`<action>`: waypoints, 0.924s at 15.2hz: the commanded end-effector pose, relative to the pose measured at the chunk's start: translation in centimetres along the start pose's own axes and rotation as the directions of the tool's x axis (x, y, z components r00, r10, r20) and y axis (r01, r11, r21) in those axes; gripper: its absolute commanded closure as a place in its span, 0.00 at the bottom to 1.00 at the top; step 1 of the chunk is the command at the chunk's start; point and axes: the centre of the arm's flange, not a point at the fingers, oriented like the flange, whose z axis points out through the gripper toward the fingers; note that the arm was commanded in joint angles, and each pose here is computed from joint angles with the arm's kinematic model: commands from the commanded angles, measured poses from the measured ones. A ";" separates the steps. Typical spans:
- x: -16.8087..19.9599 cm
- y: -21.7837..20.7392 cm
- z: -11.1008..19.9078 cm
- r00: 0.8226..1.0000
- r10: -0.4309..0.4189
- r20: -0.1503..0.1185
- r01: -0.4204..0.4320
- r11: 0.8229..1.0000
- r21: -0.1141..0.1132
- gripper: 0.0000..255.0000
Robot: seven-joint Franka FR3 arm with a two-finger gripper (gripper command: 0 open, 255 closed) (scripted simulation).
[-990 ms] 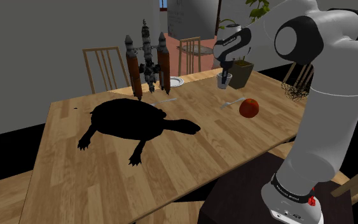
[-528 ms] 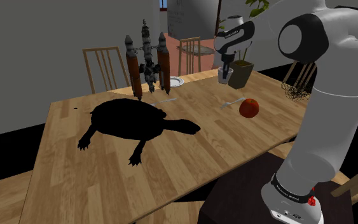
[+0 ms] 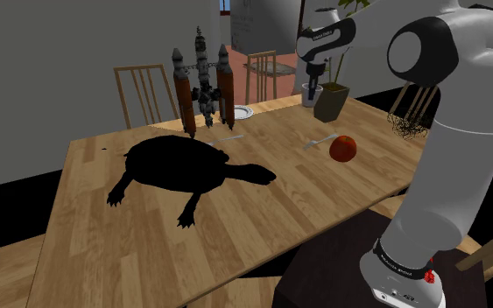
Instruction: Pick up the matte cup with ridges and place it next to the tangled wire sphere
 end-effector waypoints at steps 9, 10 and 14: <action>-0.1 1.0 -5.3 1.000 0.000 0.000 0.000 1.000 0.000 1.00; -0.1 1.1 -5.8 1.000 0.000 0.000 0.000 1.000 0.000 1.00; -4.0 1.1 -6.1 1.000 0.000 0.000 0.000 1.000 0.000 1.00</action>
